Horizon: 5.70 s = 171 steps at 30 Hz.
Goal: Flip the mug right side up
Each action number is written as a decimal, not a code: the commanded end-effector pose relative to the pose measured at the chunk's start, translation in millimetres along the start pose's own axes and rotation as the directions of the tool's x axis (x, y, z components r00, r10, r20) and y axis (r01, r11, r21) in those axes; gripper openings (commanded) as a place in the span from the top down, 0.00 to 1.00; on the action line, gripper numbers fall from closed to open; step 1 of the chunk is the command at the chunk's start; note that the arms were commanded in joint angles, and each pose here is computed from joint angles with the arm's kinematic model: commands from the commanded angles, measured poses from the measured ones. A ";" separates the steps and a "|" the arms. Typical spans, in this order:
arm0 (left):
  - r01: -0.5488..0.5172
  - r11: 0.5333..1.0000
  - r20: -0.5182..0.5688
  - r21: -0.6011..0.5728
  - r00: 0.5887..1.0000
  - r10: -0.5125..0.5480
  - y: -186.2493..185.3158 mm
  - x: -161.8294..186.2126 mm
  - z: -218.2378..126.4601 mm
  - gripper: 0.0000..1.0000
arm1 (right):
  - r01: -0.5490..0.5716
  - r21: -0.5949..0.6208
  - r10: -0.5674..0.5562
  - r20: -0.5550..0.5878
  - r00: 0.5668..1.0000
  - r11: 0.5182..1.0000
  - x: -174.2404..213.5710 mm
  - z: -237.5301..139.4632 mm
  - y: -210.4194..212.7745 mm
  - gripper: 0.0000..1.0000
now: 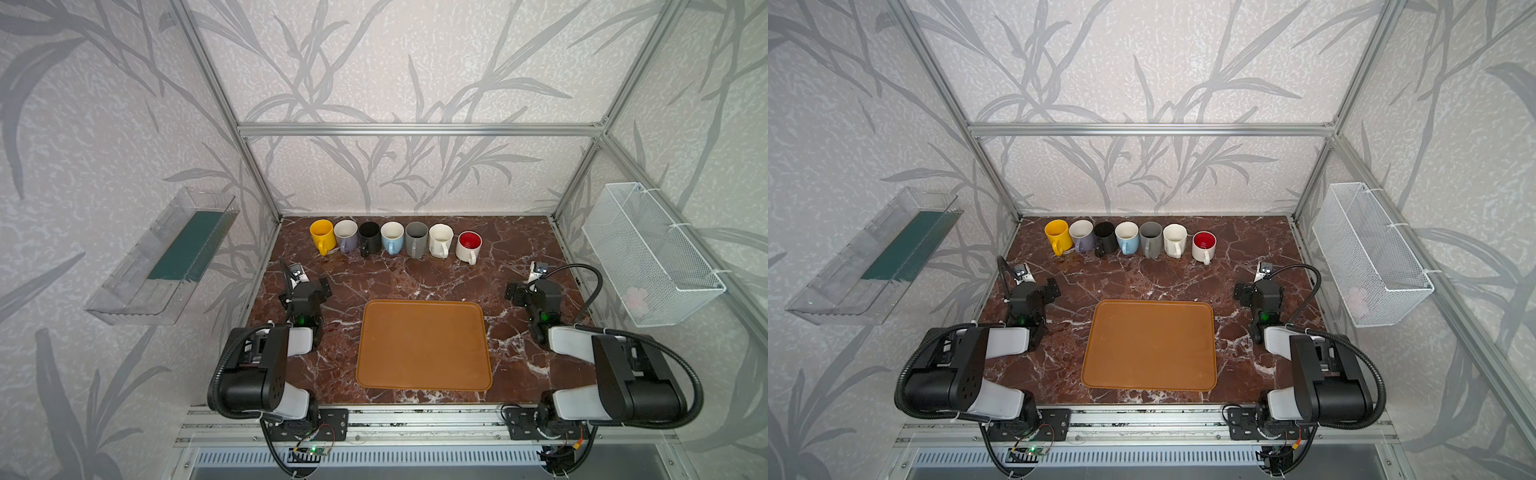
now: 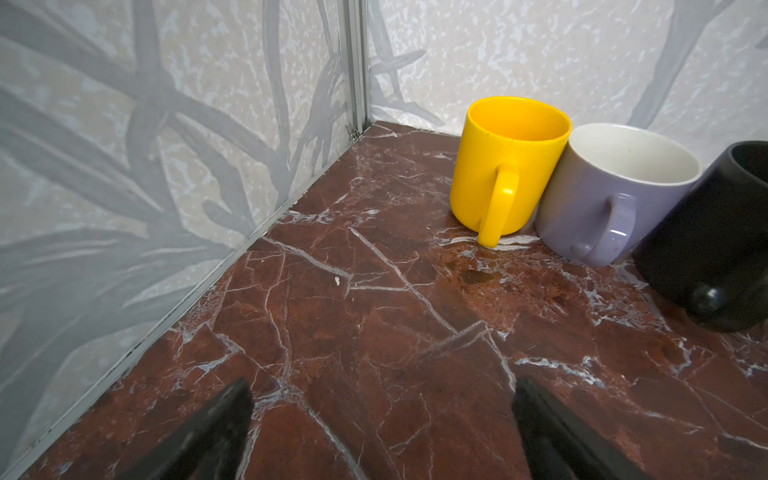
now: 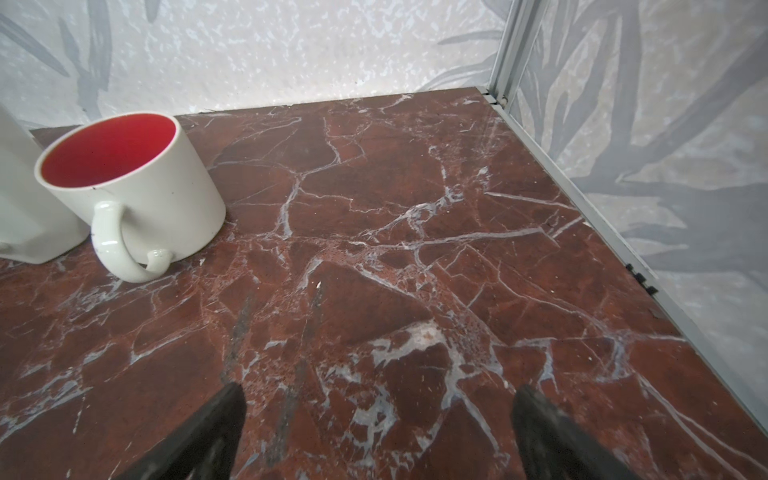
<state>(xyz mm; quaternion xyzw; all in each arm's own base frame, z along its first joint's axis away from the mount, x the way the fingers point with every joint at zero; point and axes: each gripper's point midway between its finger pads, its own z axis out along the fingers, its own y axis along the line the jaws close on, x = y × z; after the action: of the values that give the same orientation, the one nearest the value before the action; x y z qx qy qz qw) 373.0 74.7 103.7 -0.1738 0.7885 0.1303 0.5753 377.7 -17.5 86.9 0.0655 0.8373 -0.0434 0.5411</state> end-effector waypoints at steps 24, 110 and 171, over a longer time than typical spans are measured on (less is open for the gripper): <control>-0.059 0.990 0.015 0.126 0.998 0.057 -24.5 3.9 7.8 0.01 | 0.125 -0.058 -0.120 0.086 0.989 0.990 -10.0 8.2 32.4 0.01; -0.061 0.990 0.018 0.125 0.998 0.059 -24.3 3.9 8.0 0.01 | 0.154 -0.067 -0.149 0.077 0.986 0.986 -9.3 8.4 38.5 0.01; -0.115 0.921 0.034 0.372 0.993 0.111 -61.4 8.4 -2.9 0.01 | 0.198 -0.179 -0.186 0.082 0.979 0.964 -8.0 8.1 57.7 0.01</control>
<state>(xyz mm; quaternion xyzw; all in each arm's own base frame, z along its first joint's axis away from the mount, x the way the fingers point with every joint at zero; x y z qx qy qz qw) 392.5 17.1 94.0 -0.0244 0.8064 0.0102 0.5908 388.8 37.9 76.2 -0.0672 0.8342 -0.0180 0.5471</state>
